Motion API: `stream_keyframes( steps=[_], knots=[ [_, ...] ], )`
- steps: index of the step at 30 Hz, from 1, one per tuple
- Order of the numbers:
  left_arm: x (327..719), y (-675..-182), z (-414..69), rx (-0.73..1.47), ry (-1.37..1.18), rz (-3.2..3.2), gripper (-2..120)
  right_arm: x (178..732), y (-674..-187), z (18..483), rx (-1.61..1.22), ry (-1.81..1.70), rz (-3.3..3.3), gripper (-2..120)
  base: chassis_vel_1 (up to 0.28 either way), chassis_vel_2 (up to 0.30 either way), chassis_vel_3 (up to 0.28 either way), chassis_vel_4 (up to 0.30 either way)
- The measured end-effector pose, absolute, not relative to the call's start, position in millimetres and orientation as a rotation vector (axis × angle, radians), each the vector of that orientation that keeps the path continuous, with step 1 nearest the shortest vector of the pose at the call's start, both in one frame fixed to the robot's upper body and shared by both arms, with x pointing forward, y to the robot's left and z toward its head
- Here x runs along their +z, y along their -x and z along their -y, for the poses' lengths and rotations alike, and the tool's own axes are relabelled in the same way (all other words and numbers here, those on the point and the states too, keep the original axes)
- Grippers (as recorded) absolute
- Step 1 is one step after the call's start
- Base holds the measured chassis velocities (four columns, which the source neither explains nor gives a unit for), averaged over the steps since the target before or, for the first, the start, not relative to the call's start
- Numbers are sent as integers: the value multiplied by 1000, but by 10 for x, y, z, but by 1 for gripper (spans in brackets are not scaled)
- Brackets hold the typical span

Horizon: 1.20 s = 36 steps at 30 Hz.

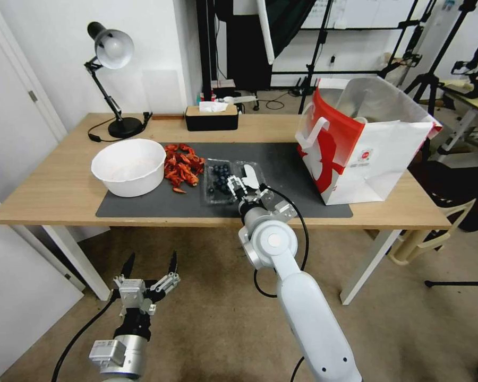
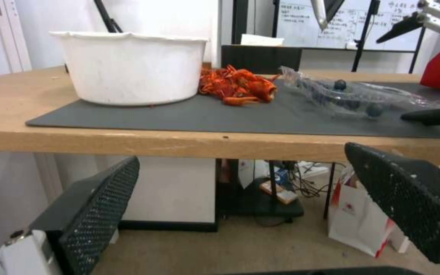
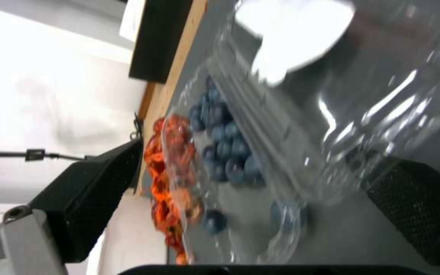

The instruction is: Close the takeout container lid, then place the container into the takeout bag.

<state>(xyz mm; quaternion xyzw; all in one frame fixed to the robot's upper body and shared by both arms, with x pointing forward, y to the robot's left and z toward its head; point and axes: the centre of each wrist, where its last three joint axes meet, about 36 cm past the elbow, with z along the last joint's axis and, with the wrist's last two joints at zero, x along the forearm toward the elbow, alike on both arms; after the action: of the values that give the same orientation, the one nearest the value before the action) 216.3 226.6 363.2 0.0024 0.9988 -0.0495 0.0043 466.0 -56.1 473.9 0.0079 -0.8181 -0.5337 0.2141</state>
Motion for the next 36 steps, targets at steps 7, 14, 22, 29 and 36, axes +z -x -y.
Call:
stream_keyframes(
  steps=[7,14,22,29,36],
  knots=[
    [3628,-2158,-2265,-156,-6,-3127,100,4796,-4675,582,-1430,-19,2407,100,0,0,0,0],
    [3625,-2149,-2267,-157,-2,-3124,100,4829,-4699,630,-1345,-62,2544,100,0,0,0,0],
    [3612,-2140,-2260,-158,6,-3122,100,4752,-4737,701,-1139,-154,2740,100,0,0,0,0],
    [3599,-2128,-2246,-159,8,-3122,100,4685,-4782,797,-990,-235,2848,100,0,0,0,0],
    [3585,-2118,-2227,-162,8,-3121,100,4637,-4795,900,-935,-340,2848,100,0,0,0,0]
  ],
)
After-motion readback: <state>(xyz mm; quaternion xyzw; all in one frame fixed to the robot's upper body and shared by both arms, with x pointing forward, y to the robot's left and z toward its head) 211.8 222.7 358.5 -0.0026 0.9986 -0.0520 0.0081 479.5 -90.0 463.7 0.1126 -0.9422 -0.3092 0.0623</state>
